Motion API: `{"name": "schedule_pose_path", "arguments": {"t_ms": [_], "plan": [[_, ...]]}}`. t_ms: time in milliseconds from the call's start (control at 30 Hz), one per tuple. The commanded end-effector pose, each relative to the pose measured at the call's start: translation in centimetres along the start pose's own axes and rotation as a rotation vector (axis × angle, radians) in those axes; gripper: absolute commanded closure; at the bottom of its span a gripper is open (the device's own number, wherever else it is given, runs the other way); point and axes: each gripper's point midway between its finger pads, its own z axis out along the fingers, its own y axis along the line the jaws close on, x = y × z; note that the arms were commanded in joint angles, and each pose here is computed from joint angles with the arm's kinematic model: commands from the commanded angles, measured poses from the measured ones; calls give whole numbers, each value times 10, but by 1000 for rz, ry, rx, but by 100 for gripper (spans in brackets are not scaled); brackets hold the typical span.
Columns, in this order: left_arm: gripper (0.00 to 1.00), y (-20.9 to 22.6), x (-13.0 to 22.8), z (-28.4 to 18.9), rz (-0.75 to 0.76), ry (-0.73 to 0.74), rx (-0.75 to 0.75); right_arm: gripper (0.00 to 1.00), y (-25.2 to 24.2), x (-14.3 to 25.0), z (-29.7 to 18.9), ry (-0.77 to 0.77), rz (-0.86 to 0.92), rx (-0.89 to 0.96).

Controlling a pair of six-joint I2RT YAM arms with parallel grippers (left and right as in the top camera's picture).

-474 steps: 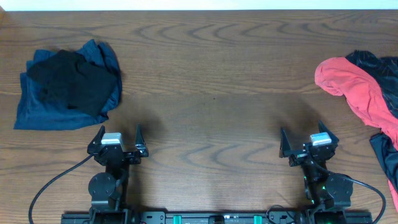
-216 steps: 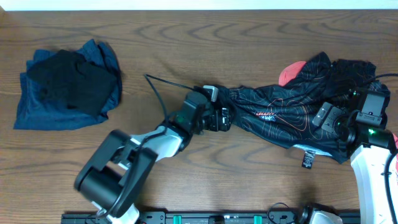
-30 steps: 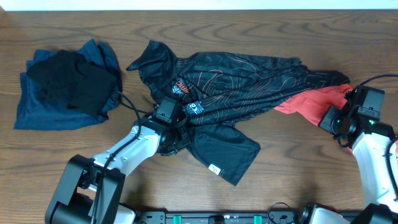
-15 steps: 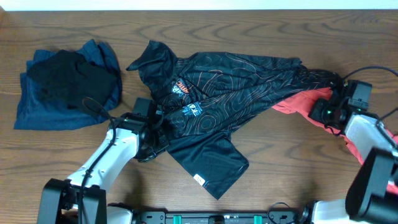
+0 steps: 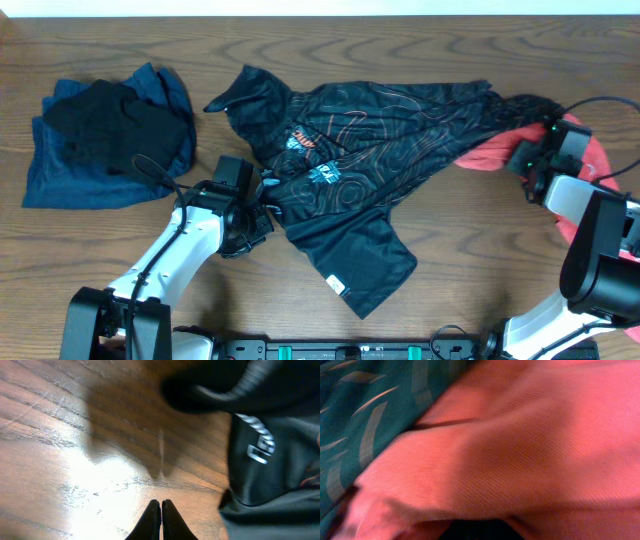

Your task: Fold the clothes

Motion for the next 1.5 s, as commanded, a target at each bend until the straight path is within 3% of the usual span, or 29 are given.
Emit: {"name": "schedule_pose_path", "arguments": {"t_ms": [0, 167, 333, 433, 533, 700, 800, 967, 1033, 1100, 1333, 1467], "plan": [[94, 2, -4, 0, 12, -21, -9, 90, -89, -19, -6, -63, 113, 357], [94, -3, -9, 0, 17, -44, 11, 89, -159, -30, -22, -47, 260, 480], [94, -4, -11, 0, 18, -51, 17, 90, -231, -8, -52, -14, 540, 670], [94, -4, -11, 0, 18, -51, 17, 89, -251, 6, -60, 32, 689, 658], [94, -4, -11, 0, 18, -51, 18, 79, -243, 3, -54, 53, 738, 527], [94, -5, -11, 0, 19, -47, 21, 70, -168, -48, -45, 28, 557, 29], [94, -7, -8, 0, 19, -35, 35, 67, -124, -69, -57, 4, 440, -149], [93, -15, -1, -1, 22, 5, 81, 65, -83, -56, -69, 94, 351, -192], [62, -17, 1, 0, 30, 10, 85, 63, -70, -39, -69, 167, 335, -192], [56, -21, 4, 0, 46, 15, 91, 62, -60, -23, -68, 231, 304, -179], [48, -43, 13, 6, 138, 6, 119, 59, -69, -3, -62, 279, 153, 34], [48, -53, 16, 11, 160, 3, 133, 60, -72, -1, -53, 280, 139, 60]]}}
